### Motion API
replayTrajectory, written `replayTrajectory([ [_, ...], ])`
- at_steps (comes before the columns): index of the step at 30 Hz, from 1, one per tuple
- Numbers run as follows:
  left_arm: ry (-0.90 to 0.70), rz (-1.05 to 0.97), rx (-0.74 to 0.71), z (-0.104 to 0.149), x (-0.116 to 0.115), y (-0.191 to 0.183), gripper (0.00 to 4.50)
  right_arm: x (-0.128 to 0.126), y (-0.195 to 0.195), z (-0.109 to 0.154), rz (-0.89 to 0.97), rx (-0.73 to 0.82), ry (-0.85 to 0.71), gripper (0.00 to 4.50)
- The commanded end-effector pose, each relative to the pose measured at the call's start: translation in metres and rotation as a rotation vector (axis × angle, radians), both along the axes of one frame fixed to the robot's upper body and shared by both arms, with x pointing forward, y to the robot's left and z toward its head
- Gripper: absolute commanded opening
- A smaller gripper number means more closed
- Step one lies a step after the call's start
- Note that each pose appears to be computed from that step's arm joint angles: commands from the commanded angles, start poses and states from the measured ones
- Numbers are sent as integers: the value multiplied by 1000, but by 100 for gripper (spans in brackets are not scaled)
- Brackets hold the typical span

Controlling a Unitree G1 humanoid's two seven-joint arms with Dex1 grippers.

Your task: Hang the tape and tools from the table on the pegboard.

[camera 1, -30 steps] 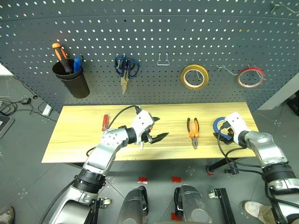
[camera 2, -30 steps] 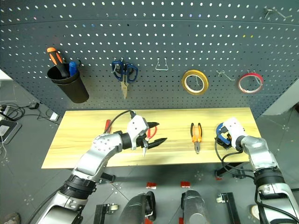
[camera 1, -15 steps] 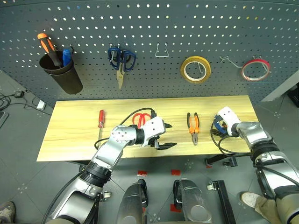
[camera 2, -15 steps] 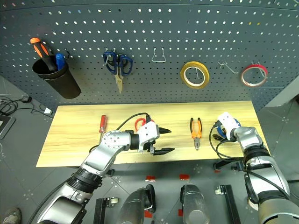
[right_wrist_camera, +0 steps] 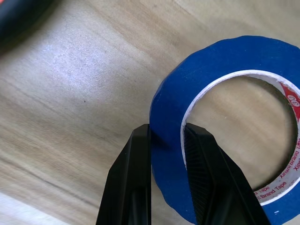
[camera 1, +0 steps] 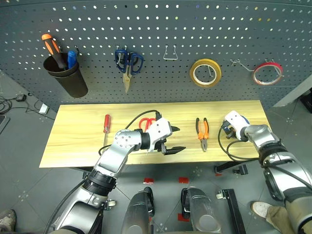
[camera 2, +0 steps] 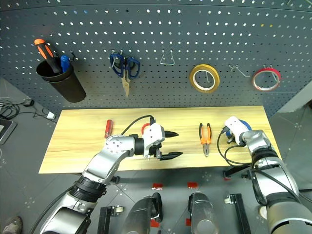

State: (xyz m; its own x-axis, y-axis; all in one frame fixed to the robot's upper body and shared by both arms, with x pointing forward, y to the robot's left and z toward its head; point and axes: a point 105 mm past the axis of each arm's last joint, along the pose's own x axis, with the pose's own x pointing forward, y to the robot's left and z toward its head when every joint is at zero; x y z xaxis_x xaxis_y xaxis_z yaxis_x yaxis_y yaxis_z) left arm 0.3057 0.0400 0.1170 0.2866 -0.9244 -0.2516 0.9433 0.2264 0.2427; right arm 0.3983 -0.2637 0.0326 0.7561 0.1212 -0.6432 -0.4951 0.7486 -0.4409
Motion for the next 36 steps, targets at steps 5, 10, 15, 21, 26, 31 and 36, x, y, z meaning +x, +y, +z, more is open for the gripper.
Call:
replayTrajectory([
  [5, -89, 77, -141, 45, 9, 1, 391, -42, 6, 65, 91, -103, -379, 68],
  [10, -131, 114, -261, 77, 17, -5, 391, -86, 50, 104, 164, -158, -667, 68],
  [15, -162, 129, -311, 99, 24, -7, 391, -96, 87, 152, 252, -135, -937, 68],
  [21, -181, 114, -301, 105, 28, -11, 391, -54, 72, 184, 183, -56, -1016, 68],
  [26, -186, 110, -299, 105, 29, -15, 391, -22, 58, 191, 143, 18, -992, 68],
  [31, -189, 112, -318, 108, 33, -22, 391, 0, 58, 193, 146, 97, -966, 68],
  [36, -192, 113, -315, 106, 34, -24, 391, 5, 68, 191, 167, 174, -946, 68],
])
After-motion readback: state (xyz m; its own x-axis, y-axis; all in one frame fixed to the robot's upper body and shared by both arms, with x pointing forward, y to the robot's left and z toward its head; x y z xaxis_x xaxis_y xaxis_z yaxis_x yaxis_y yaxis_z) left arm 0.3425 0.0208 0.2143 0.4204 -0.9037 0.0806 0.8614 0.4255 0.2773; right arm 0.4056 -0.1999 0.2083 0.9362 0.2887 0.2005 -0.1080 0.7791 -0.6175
